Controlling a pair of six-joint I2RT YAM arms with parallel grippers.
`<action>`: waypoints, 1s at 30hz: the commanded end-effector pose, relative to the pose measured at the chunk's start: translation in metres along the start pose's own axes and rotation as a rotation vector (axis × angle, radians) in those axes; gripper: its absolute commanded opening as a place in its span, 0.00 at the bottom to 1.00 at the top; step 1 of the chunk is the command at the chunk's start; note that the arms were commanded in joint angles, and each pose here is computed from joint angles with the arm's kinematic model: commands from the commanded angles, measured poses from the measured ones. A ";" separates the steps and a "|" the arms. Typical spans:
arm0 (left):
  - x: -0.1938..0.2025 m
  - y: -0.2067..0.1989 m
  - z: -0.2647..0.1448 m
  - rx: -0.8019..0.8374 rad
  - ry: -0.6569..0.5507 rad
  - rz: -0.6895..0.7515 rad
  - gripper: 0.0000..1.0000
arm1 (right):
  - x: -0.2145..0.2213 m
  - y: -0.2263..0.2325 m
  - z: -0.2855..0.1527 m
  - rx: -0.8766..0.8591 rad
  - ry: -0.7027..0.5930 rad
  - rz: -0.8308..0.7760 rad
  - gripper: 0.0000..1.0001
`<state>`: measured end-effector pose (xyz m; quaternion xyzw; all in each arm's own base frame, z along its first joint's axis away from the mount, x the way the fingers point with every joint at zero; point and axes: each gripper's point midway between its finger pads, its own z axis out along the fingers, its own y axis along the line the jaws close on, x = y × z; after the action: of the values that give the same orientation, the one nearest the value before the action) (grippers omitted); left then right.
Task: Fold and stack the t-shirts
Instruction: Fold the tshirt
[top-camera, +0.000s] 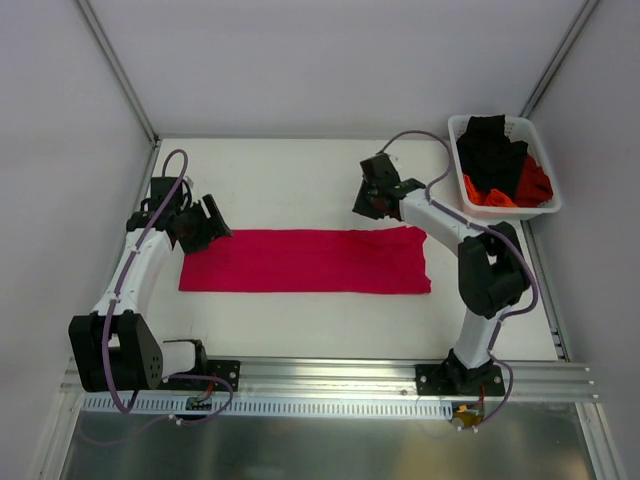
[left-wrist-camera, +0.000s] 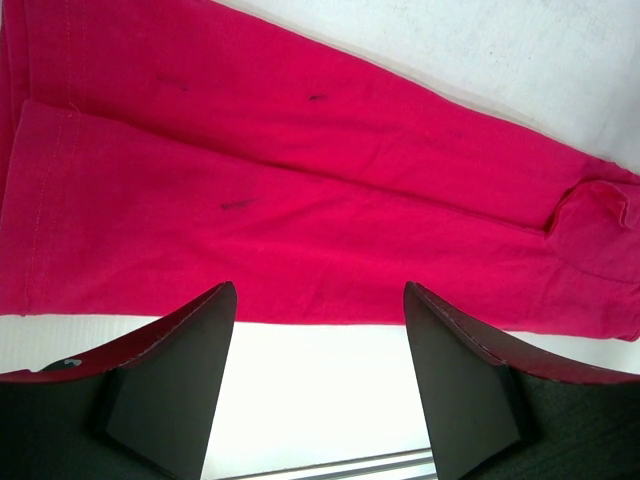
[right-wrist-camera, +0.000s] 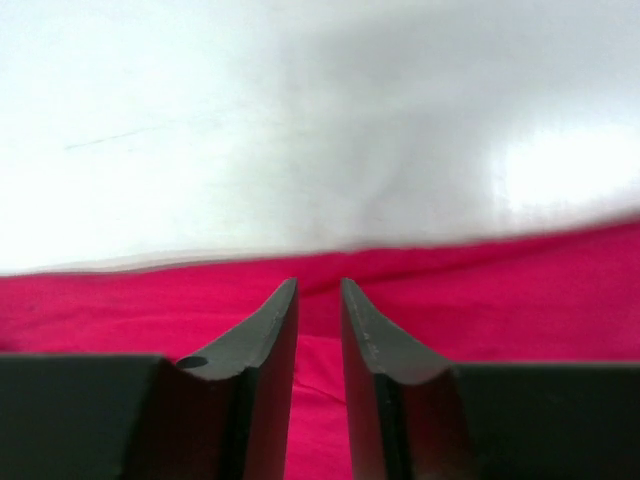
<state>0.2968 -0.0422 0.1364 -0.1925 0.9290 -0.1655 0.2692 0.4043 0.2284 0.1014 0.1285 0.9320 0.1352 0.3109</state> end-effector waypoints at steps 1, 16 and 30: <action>-0.009 -0.011 -0.004 0.041 -0.022 0.019 0.68 | -0.002 0.011 0.016 -0.008 -0.001 -0.085 0.23; -0.002 -0.009 0.000 0.050 -0.008 0.029 0.68 | 0.085 0.016 0.018 0.015 0.170 -0.216 0.11; 0.003 -0.012 -0.003 0.075 -0.005 0.041 0.69 | 0.099 0.031 -0.003 -0.024 0.230 -0.229 0.07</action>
<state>0.2955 -0.0468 0.1313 -0.1881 0.9288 -0.1779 0.2652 0.3250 0.2771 0.0246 0.0039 0.9742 0.0935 0.2054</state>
